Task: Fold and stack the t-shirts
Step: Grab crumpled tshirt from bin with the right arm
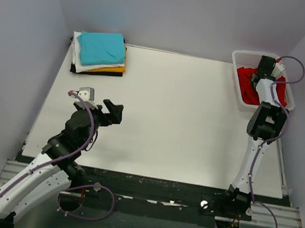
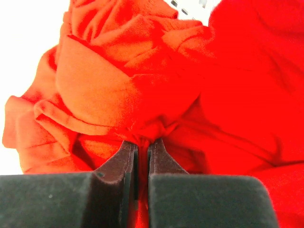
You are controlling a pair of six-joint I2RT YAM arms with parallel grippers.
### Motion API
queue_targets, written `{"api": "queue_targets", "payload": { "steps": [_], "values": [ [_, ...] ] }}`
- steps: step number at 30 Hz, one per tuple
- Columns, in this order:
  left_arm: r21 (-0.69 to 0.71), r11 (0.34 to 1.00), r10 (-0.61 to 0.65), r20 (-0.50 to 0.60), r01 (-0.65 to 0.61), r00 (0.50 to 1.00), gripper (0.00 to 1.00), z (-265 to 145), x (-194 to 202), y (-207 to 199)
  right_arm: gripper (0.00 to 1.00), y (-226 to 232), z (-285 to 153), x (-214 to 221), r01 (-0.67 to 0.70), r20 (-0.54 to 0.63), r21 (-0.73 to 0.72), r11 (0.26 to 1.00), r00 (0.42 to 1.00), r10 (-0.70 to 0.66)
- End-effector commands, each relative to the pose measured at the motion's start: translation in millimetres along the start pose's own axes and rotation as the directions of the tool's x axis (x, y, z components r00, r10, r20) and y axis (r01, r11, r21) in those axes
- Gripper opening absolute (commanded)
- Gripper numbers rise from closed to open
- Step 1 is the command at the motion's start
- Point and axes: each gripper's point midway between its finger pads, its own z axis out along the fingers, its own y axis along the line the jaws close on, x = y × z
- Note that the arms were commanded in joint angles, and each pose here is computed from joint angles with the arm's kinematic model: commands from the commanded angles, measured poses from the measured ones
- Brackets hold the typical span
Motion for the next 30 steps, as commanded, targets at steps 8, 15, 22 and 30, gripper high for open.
{"api": "queue_targets", "payload": {
  "steps": [8, 15, 22, 30],
  "values": [
    [0.000, 1.000, 0.007, 0.017, -0.007, 1.000, 0.99, 1, 1, 4, 0.01, 63, -87, -81, -0.144, 0.083, -0.356, 0.923, 0.979, 0.185],
    [0.026, 1.000, 0.004, 0.018, -0.005, 1.000, 0.99, -2, 0, 0, 0.01, 92, -185, -127, -0.083, 0.266, -0.529, 0.845, 0.929, 0.257],
    [0.041, 0.999, -0.006, 0.021, 0.005, 1.000, 0.99, -4, -1, -3, 0.01, 132, -340, -181, 0.065, 0.392, -0.679, 0.732, 0.874, 0.286],
    [0.045, 0.998, -0.043, 0.021, 0.042, 0.999, 0.99, -9, -1, -2, 0.01, 202, -503, -103, 0.243, 0.262, -0.922, 0.302, 0.965, 0.023]
  ]
}}
